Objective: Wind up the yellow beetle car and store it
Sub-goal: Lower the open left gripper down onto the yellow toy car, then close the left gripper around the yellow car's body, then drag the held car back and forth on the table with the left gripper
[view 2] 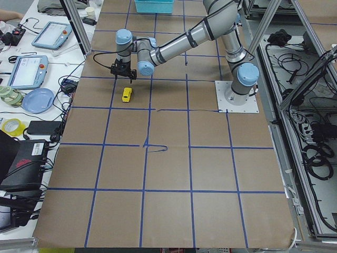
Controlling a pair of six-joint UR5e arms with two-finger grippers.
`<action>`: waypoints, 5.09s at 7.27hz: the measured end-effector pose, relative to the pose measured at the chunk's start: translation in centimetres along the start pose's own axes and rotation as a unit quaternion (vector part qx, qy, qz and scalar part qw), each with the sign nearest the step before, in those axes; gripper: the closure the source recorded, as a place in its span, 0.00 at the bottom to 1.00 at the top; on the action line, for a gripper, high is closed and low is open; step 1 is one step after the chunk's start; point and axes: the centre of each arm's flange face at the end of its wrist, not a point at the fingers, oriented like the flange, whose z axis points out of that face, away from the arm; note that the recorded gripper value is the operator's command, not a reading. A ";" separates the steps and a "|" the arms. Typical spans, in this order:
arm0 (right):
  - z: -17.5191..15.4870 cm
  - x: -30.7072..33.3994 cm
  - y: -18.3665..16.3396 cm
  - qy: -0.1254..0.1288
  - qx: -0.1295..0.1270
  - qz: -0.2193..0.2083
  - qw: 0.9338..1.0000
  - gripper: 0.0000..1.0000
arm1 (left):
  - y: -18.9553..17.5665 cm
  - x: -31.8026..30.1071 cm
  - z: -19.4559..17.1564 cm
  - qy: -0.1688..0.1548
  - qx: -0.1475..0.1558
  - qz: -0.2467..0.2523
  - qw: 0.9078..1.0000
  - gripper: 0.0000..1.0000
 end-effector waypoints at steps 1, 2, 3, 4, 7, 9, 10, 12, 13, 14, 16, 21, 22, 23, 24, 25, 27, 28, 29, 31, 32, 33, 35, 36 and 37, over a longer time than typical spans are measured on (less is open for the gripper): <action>0.0 0.0 0.0 0.000 0.000 0.000 1.000 0.00 | -0.2 0.1 1.6 -0.010 -0.003 -0.005 1.000 0.00; 0.0 0.0 0.0 0.000 0.000 0.000 1.000 0.00 | -0.2 0.0 3.0 -0.020 -0.004 -0.014 1.000 0.00; 0.0 0.0 0.1 0.000 0.000 0.000 1.000 0.00 | -0.2 -0.3 3.8 -0.029 -0.006 -0.024 0.999 0.00; 0.0 0.0 0.1 0.000 0.000 0.000 1.000 0.00 | -0.2 -0.6 4.4 -0.039 -0.007 -0.032 0.999 0.00; 0.0 0.0 0.2 0.000 0.000 0.000 1.000 0.00 | -1.7 -1.4 5.2 -0.062 -0.011 -0.061 0.996 0.00; 0.0 0.0 0.2 0.000 0.000 0.000 1.000 0.00 | -1.9 -1.5 5.4 -0.065 -0.011 -0.067 0.996 0.00; 0.0 0.0 0.2 0.000 0.000 -0.001 1.000 0.00 | -1.9 -1.5 5.6 -0.066 -0.011 -0.070 0.995 0.00; 0.0 0.0 0.2 0.000 0.000 -0.001 1.000 0.00 | -1.9 -1.5 6.1 -0.069 -0.015 -0.073 0.995 0.26; 0.0 0.0 0.2 0.000 0.000 -0.001 1.000 0.00 | -1.9 -1.4 6.2 -0.069 -0.016 -0.075 0.995 0.70; 0.0 0.0 0.2 0.000 0.000 -0.001 1.000 0.00 | -1.9 -1.4 6.3 -0.070 -0.018 -0.076 0.995 0.84; 0.0 0.0 0.2 0.000 0.000 -0.001 1.000 0.00 | -1.9 -1.2 5.9 -0.069 -0.018 -0.078 0.994 0.85; 0.0 0.0 0.2 0.000 0.000 0.000 1.000 0.00 | -1.6 1.3 2.1 -0.029 -0.062 -0.119 0.991 0.83; 0.0 0.0 0.2 0.000 0.000 0.000 1.000 0.00 | -1.2 1.6 2.1 -0.022 -0.087 -0.127 0.988 0.83; 0.0 0.0 0.2 0.000 0.000 0.000 1.000 0.00 | -0.8 1.8 2.2 -0.019 -0.111 -0.135 0.984 0.83; 0.0 0.0 0.2 0.000 0.000 0.000 1.000 0.00 | -0.4 1.9 2.3 -0.017 -0.131 -0.143 0.981 0.83; 0.0 0.0 0.2 0.000 0.000 0.000 1.000 0.00 | -0.1 1.8 2.7 -0.019 -0.142 -0.147 0.979 0.83; 0.0 0.0 0.2 0.000 0.000 0.000 1.000 0.00 | 0.0 1.5 3.7 -0.028 -0.148 -0.148 0.977 0.83; 0.0 0.0 0.2 0.000 0.000 0.000 1.000 0.00 | 0.1 1.4 4.1 -0.033 -0.147 -0.147 0.978 0.83; 0.0 0.0 0.2 0.000 0.000 0.000 1.000 0.00 | 0.1 1.2 4.4 -0.037 -0.146 -0.146 0.978 0.83; 0.0 0.0 0.2 0.000 -0.001 0.000 1.000 0.00 | 0.1 1.1 5.2 -0.044 -0.146 -0.148 0.977 0.83; 0.0 0.0 0.2 0.000 -0.001 0.000 1.000 0.00 | 0.0 1.1 5.5 -0.047 -0.141 -0.148 0.978 0.83; 0.0 0.0 0.2 0.000 0.000 0.000 1.000 0.00 | -0.2 1.0 5.6 -0.049 -0.132 -0.146 0.979 0.83; 0.0 0.0 0.2 0.000 0.000 0.000 1.000 0.00 | -0.9 0.9 5.7 -0.051 -0.120 -0.146 0.981 0.82; 0.0 0.0 0.2 0.000 0.000 0.000 1.000 0.00 | -1.6 0.7 5.8 -0.053 -0.118 -0.150 0.980 0.82; 0.0 0.0 0.2 0.000 0.000 0.000 1.000 0.00 | -2.1 0.6 5.9 -0.056 -0.118 -0.154 0.979 0.82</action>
